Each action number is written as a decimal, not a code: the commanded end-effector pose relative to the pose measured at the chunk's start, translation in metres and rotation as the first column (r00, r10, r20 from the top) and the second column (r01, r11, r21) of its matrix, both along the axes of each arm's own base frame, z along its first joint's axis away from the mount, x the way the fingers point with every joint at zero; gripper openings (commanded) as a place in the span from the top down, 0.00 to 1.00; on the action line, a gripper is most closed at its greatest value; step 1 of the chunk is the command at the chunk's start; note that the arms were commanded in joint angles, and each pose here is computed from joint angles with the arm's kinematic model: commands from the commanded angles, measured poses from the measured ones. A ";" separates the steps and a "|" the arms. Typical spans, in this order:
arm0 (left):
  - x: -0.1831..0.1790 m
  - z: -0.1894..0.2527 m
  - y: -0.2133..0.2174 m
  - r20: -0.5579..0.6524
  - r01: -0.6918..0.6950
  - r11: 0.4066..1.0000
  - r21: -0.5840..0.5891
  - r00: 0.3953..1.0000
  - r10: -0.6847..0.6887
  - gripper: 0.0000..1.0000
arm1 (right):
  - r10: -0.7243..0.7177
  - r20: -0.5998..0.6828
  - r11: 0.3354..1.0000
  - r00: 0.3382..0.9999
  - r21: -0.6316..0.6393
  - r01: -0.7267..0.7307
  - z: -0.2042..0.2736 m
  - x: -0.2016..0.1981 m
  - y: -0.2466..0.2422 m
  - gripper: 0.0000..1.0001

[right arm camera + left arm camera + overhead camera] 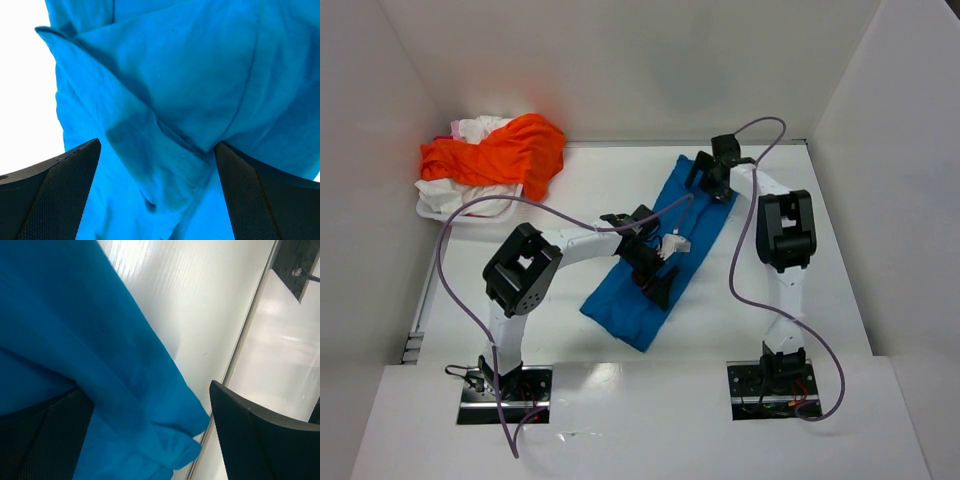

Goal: Fold and stack the t-shirts
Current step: Rotate the tshirt 90 degrees

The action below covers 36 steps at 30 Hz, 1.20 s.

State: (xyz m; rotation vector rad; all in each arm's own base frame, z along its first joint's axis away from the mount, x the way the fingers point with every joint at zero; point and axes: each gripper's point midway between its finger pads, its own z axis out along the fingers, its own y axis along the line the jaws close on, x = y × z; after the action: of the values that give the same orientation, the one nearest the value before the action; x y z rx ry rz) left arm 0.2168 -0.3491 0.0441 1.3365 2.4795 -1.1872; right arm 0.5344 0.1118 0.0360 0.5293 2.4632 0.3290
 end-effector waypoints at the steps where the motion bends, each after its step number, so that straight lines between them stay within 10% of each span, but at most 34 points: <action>1: -0.010 -0.002 -0.003 -0.059 0.008 1.000 -0.010 0.998 -0.009 0.00 | 0.066 -0.001 0.998 0.998 0.002 -0.066 -0.007 0.014 0.031 0.00; 26: -0.023 0.027 -0.037 -0.155 0.037 0.984 -0.173 0.986 -0.064 0.00 | 0.329 0.132 0.928 0.935 0.137 -0.346 0.005 0.069 0.170 0.00; 36: 0.011 0.108 -0.012 0.154 -0.134 0.977 -0.168 0.975 0.160 0.00 | 0.258 0.243 0.957 0.935 0.068 -0.282 0.094 0.072 0.130 0.00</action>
State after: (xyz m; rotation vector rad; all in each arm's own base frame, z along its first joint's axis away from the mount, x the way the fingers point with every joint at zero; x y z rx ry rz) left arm 0.2069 -0.3635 0.0861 1.2342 2.4391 -1.2555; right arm 0.6072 0.2576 0.0526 0.1895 2.4094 0.5981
